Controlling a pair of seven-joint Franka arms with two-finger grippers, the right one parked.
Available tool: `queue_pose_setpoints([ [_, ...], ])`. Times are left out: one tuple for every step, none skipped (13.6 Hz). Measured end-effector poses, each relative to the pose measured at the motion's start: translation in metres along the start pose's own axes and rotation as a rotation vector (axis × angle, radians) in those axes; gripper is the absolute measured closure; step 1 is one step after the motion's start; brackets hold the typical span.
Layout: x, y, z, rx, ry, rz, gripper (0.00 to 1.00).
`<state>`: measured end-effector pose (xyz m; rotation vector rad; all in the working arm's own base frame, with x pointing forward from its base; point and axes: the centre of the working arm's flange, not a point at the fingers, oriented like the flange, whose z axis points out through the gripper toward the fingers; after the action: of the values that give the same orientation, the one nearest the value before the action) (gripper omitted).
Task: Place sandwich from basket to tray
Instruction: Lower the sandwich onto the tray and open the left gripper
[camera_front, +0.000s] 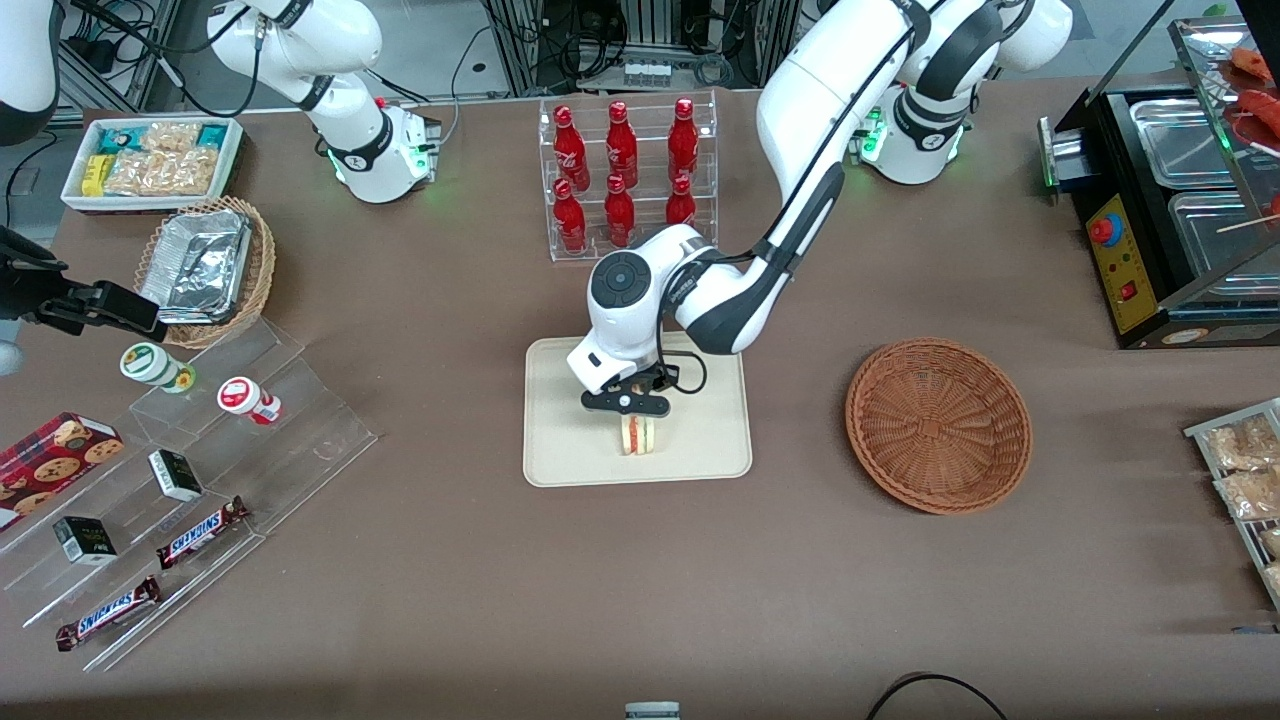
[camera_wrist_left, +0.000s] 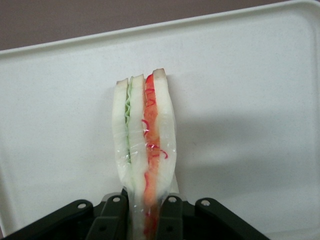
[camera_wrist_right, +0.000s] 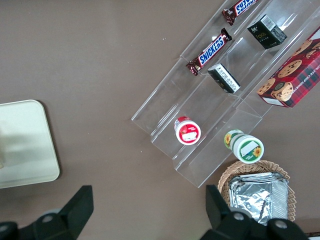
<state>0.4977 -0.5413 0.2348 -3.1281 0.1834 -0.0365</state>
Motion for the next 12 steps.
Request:
queue_pose_setpoints([
  [-0.001,0.001,0.001,0.0,-0.001,0.001,0.82],
  [-0.001,0.001,0.001,0.001,-0.001,0.001,0.81],
  [-0.001,0.001,0.001,0.001,-0.002,0.001,0.76],
  [-0.001,0.001,0.001,0.001,-0.001,0.001,0.65],
  [-0.001,0.001,0.001,0.001,-0.001,0.001,0.54],
  [0.0,0.001,0.0,0.0,0.0,0.001,0.45],
  [0.0,0.001,0.0,-0.001,0.002,0.0,0.34],
  [0.001,0.001,-0.002,-0.002,0.004,-0.001,0.26],
  [0.003,0.001,-0.005,-0.006,0.01,-0.004,0.15],
  [0.006,0.001,-0.011,-0.012,0.02,-0.007,0.05],
  [0.01,0.001,-0.02,-0.019,0.032,-0.01,0.0],
  [0.013,0.002,-0.031,-0.03,0.047,-0.012,0.0],
])
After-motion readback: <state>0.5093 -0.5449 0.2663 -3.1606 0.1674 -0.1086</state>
